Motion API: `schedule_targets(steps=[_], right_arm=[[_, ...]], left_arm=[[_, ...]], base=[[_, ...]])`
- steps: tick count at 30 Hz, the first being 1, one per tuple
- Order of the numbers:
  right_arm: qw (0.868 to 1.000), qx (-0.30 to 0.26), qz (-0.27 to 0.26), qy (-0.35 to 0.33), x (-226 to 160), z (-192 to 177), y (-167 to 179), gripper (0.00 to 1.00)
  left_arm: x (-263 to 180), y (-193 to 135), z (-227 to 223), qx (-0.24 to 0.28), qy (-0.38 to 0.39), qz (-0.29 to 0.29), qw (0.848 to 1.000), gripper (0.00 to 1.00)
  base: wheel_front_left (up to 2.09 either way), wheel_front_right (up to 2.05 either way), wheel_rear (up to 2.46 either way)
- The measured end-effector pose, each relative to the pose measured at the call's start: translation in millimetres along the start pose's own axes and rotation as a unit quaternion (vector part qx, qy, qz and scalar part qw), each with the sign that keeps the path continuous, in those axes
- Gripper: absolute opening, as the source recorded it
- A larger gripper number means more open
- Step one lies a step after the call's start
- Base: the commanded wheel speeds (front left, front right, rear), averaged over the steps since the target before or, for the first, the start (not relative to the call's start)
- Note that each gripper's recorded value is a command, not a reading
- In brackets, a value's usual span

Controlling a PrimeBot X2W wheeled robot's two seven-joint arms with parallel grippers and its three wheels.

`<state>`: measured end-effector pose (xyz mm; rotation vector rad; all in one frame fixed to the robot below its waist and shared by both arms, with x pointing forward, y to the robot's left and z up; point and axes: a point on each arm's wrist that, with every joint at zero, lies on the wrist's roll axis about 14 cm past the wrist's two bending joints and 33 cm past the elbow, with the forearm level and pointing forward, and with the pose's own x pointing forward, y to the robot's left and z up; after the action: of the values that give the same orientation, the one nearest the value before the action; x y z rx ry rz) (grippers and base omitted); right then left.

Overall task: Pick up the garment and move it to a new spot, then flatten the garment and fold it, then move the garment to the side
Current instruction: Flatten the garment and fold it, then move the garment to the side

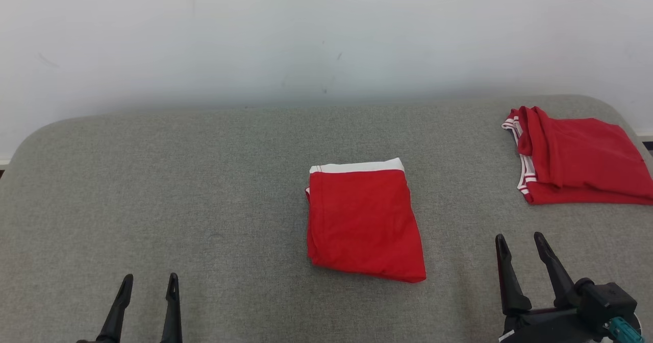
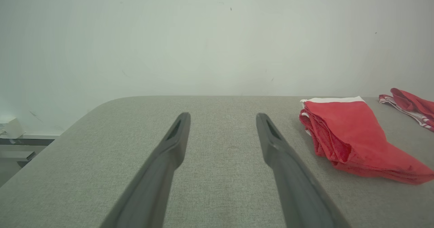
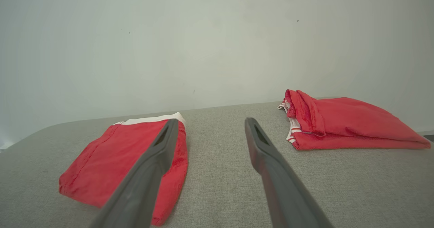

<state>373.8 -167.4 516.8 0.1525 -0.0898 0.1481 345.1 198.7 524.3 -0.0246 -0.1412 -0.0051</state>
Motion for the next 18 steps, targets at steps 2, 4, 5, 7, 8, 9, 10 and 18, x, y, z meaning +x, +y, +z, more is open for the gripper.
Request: schedule_targets(steps=[2, 4, 5, 7, 8, 9, 10, 18], right_arm=[[1.000, 0.000, 0.002, 0.002, 0.2, -0.2, 1.9, 1.00], [1.000, 0.000, 0.003, 0.001, 0.0, 0.5, 2.8, 1.00], [1.000, 0.000, 0.004, 0.000, 0.0, 1.0, 3.5, 1.00], [1.000, 0.001, 0.004, 0.002, -0.4, 0.4, 4.5, 1.00], [1.000, 0.001, 0.005, 0.003, -0.4, 0.0, 4.7, 1.00], [1.000, 0.001, 0.005, 0.004, -0.4, -0.1, 4.7, 1.00], [1.000, 0.001, 0.005, 0.004, -0.3, -0.2, 4.9, 1.00], [1.000, 0.000, 0.011, 0.009, 0.9, -2.3, 8.5, 1.00]], left_arm=[[-0.4, 0.0, 0.7, 0.000, -0.001, 0.000, 1.000, 1.00], [-0.6, -0.2, 1.1, 0.000, -0.002, 0.000, 1.000, 1.00], [-0.8, -0.2, 1.4, 0.000, -0.002, 0.000, 1.000, 1.00], [-1.3, -0.6, 1.5, 0.000, -0.002, 0.000, 1.000, 1.00], [-1.6, -0.4, 1.4, 0.000, -0.002, 0.000, 1.000, 1.00], [-1.8, -0.5, 1.2, 0.000, -0.001, 0.000, 1.000, 1.00], [-2.0, -0.4, 1.1, 0.000, -0.001, 0.000, 1.000, 1.00], [-2.5, 0.6, -0.1, 0.000, 0.001, 0.003, 1.000, 1.00]], base=[[0.00, 0.00, 0.00], [0.00, 0.00, 0.00], [0.00, 0.00, 0.00], [0.00, 0.00, 0.00], [0.00, 0.00, 0.00], [0.00, 0.00, 0.00], [0.00, 0.00, 0.00], [0.00, 0.00, 0.00]])
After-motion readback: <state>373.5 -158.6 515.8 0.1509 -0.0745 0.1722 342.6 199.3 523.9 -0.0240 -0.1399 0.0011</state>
